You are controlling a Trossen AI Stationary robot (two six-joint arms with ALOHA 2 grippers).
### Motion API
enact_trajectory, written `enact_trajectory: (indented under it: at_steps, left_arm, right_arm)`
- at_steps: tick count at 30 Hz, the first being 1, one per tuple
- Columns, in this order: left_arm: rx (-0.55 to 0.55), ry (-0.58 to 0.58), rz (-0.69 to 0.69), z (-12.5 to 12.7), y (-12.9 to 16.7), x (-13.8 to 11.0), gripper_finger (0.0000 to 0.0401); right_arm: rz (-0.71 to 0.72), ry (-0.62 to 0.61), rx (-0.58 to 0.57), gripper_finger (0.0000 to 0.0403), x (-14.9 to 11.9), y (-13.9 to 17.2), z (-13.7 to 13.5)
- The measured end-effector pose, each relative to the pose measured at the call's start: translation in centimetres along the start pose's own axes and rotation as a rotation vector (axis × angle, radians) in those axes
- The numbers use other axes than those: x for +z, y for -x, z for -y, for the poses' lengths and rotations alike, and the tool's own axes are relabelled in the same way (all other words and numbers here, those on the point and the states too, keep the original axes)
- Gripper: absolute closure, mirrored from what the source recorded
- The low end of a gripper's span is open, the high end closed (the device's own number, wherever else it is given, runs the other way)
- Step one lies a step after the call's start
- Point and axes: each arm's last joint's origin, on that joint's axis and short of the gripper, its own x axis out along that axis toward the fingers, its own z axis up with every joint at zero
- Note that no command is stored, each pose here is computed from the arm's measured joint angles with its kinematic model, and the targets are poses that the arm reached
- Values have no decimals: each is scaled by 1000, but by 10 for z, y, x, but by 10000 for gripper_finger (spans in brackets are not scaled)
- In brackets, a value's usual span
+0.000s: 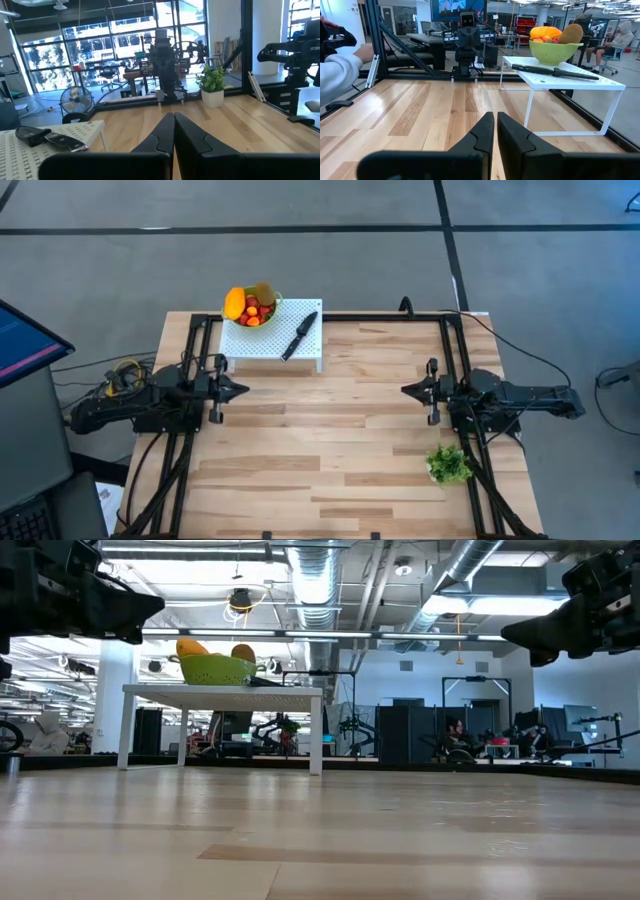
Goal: Pick & Place Fruit
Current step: Return to Home Position
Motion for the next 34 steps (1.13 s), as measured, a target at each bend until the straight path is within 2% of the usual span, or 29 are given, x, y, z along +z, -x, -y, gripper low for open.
enact_trajectory:
  at_steps: [18, 34]
  left_arm:
    - [-53, 5, 10, 5, -1, 1, 399]
    - [-53, 5, 11, 5, -1, 1, 399]
  right_arm:
    - [0, 0, 0, 386, 0, 0, 0]
    - [0, 0, 0, 386, 0, 0, 0]
